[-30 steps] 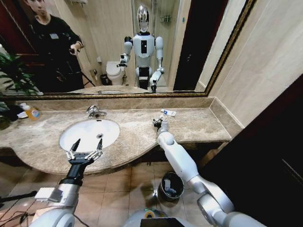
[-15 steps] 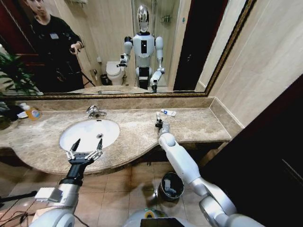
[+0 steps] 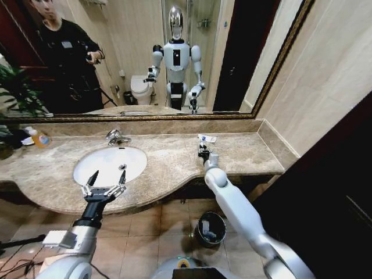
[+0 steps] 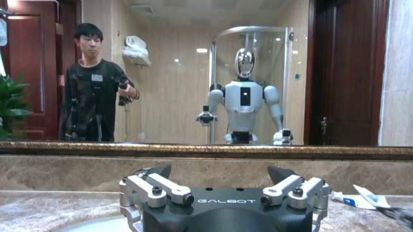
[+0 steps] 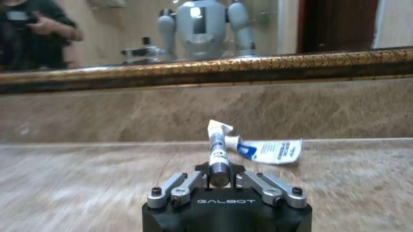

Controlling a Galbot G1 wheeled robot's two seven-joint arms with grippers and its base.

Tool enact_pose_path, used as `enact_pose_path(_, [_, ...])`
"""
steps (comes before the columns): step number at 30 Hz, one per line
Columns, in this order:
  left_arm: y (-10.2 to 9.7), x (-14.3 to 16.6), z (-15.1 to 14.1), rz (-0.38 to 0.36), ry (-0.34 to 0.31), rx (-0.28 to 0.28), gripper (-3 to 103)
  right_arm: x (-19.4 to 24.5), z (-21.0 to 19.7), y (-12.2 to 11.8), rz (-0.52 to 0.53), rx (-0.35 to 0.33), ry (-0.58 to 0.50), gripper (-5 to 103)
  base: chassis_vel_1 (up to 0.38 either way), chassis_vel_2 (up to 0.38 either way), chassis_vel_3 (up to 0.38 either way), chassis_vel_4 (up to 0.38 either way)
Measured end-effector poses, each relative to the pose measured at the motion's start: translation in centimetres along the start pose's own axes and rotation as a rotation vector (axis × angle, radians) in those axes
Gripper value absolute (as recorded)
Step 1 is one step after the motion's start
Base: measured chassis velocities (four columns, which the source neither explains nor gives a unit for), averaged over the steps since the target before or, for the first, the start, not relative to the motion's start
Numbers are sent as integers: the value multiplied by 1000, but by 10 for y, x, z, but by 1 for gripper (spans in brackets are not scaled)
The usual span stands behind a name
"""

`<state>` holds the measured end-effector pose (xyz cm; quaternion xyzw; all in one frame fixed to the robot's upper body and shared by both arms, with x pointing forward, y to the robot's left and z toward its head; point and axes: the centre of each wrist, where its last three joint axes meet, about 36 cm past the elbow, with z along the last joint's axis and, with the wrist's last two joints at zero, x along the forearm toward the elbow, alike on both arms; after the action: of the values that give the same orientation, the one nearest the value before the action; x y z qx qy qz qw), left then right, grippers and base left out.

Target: Pick up the trash from the sink and place it in the trash bin.

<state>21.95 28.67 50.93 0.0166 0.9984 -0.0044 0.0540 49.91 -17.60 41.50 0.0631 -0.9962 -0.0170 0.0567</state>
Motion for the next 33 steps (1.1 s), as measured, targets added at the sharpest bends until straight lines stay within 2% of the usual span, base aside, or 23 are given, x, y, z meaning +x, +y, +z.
enact_pose_path(6, [0, 0, 0, 0, 0, 0, 100, 45, 15, -22, -73, 23, -5, 18, 0, 0, 0, 0])
enact_pose_path(9, [0, 0, 0, 0, 0, 0, 100, 79, 18, -36, -183, 36, -44, 18, 0, 0, 0, 0])
enact_pose_path(12, [0, 0, 0, 0, 0, 0, 100, 101, 22, -43, -238, 29, -67, 18, 0, 0, 0, 0])
enact_pose_path(18, [0, 0, 0, 0, 0, 0, 100, 124, 34, -56, -224, 17, -92, 18, 0, 0, 0, 0])
enact_pose_path(21, [0, 0, 0, 0, 0, 0, 100, 147, 45, -74, -226, 3, -94, 18, 0, 0, 0, 0])
enact_pose_path(25, [0, 0, 0, 0, 0, 0, 100, 168, 57, -89, -233, 6, -102, 18, 0, 0, 0, 0])
enact_pose_path(33, [0, 0, 0, 0, 0, 0, 100, 200, 88, -105, -225, 21, -93, 18, 0, 0, 0, 0])
